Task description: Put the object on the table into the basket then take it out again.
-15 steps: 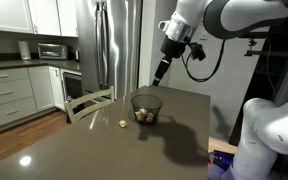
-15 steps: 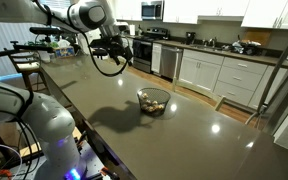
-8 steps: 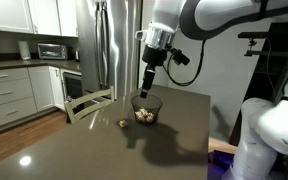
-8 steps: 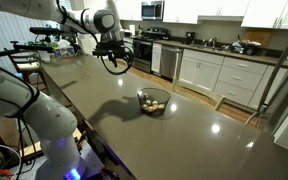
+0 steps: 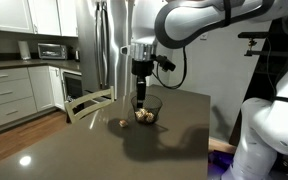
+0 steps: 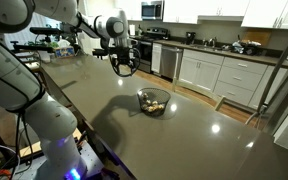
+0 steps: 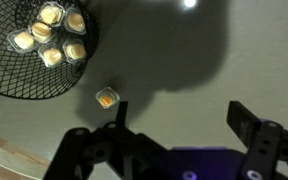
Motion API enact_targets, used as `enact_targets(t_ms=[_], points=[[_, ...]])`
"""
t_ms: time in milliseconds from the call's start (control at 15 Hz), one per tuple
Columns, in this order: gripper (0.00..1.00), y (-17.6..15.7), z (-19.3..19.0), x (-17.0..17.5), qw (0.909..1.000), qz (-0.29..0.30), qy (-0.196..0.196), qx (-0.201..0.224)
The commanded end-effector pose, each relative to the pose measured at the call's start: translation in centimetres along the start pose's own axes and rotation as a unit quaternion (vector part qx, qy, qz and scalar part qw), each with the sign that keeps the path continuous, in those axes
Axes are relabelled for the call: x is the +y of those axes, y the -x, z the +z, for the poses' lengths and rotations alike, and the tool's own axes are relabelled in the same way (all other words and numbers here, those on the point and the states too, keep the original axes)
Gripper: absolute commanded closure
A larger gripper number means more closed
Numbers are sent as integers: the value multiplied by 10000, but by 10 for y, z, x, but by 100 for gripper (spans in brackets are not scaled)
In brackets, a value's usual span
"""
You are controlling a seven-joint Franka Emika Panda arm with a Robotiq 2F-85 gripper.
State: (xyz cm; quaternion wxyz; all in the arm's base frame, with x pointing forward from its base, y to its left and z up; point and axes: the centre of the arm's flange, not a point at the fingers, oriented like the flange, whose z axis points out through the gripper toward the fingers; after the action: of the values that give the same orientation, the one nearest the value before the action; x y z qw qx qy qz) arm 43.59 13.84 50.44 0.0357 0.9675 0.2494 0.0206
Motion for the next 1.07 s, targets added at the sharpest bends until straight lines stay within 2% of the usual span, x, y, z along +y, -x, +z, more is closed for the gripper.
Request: enact_targets(t_ms=[0,667,1000], points=[[0,-21,10,6,9991,-241,239,-267],[0,-40,39,6,9947,-206,997,-127],[0,-44,62,8,9947,-158,910,-446]])
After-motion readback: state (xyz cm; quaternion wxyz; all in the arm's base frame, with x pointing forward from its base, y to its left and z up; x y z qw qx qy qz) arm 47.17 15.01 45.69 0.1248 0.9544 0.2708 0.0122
